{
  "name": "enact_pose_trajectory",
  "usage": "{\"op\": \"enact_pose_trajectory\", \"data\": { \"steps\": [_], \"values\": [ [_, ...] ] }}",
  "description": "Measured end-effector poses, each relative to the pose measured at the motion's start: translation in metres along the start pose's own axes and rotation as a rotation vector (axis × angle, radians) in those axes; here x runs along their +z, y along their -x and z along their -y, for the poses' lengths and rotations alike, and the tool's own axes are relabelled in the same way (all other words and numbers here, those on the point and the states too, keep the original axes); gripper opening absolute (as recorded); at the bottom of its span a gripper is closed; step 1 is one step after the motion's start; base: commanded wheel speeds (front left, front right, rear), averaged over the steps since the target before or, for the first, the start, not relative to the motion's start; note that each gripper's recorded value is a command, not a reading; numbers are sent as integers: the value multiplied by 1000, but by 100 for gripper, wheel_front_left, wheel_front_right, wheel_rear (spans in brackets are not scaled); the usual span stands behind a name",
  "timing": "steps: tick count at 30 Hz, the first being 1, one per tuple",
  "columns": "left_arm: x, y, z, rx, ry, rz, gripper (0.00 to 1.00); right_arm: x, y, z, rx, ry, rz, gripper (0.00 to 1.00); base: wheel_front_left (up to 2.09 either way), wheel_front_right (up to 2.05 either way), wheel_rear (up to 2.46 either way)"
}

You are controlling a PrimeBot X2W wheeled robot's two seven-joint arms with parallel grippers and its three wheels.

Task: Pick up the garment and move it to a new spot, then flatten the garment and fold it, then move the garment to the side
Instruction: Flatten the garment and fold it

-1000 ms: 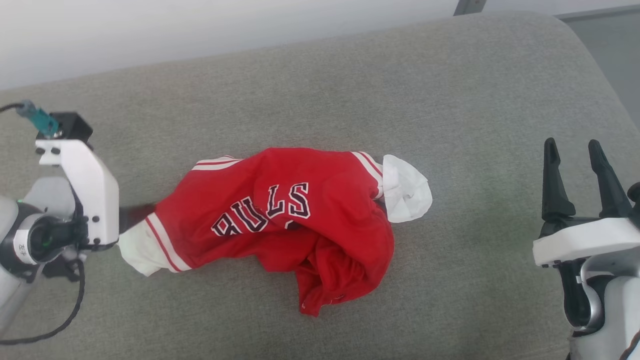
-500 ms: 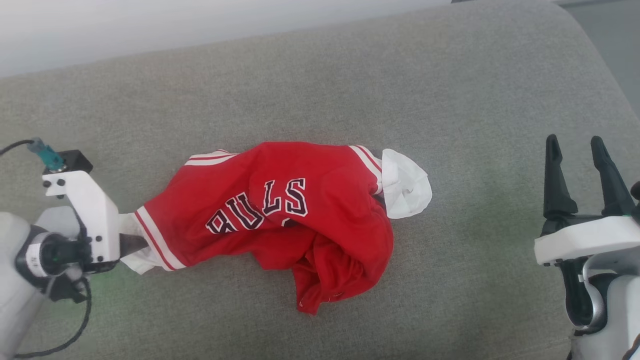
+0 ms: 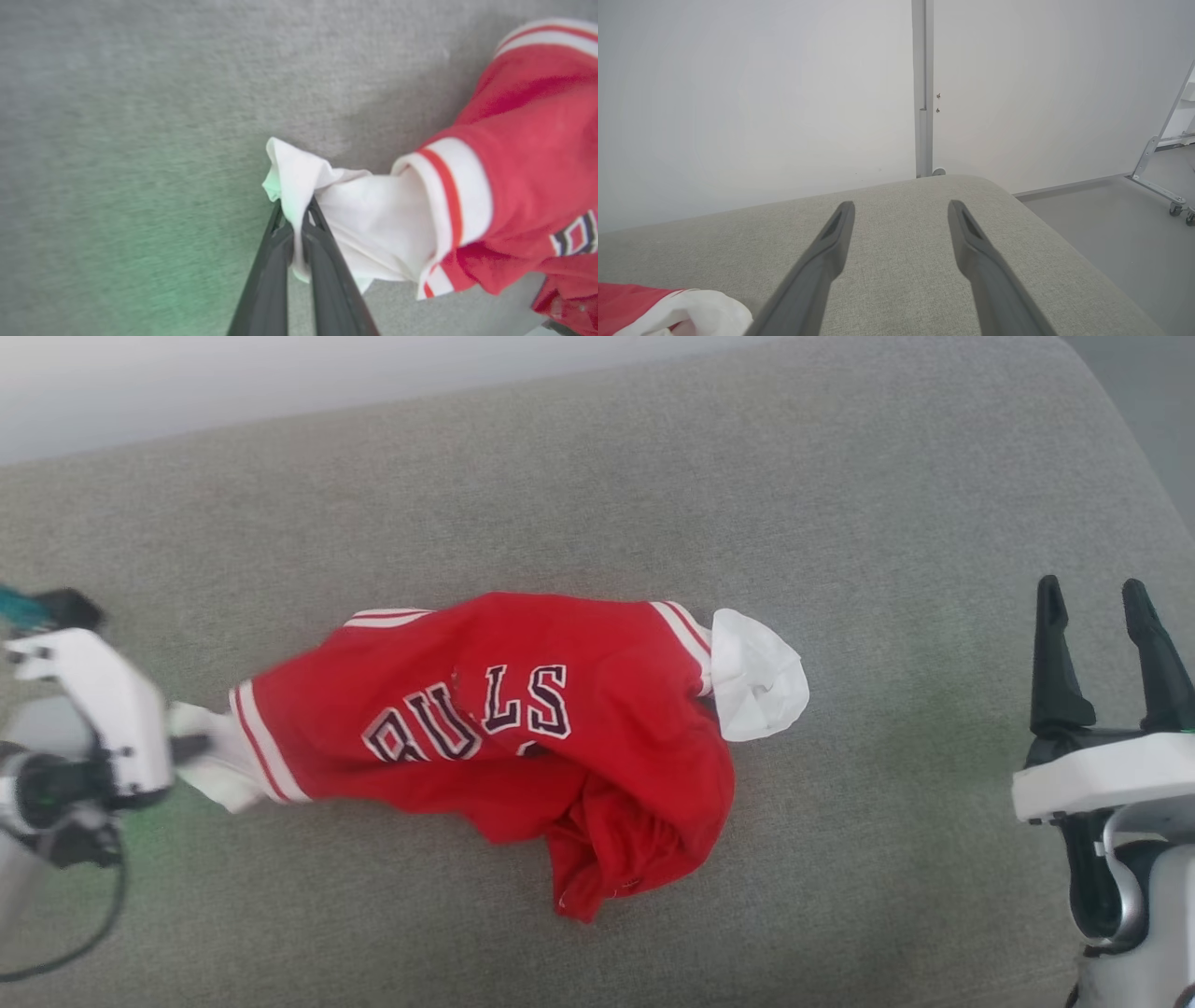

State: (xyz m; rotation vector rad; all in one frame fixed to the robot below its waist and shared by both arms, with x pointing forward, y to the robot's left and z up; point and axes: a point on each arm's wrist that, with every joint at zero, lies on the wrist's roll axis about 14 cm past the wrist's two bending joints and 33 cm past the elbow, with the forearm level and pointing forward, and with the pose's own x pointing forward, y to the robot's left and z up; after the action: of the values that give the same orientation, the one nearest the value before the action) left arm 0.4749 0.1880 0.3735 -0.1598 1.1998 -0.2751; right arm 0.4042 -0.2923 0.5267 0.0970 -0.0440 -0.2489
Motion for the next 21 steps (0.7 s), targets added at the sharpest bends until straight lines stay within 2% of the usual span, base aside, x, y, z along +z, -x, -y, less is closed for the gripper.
{"op": "enact_pose_trajectory", "data": {
  "steps": [8,11,14,20,21],
  "values": [
    [25,45,-51,121,44,147,0,4,-1,-1,2,-6,11,100,0,0,0],
    [10,49,-66,152,101,124,0,4,-2,-3,7,-9,12,100,0,0,0],
    [-25,42,-73,152,153,39,0,1,-3,-4,10,-15,6,100,0,0,0],
    [-49,32,-64,120,151,-24,0,-5,-4,-6,13,-20,-8,100,0,0,0],
    [-49,32,-63,118,150,-25,27,-5,-5,-7,14,-20,-9,100,0,0,0]
  ]
}}
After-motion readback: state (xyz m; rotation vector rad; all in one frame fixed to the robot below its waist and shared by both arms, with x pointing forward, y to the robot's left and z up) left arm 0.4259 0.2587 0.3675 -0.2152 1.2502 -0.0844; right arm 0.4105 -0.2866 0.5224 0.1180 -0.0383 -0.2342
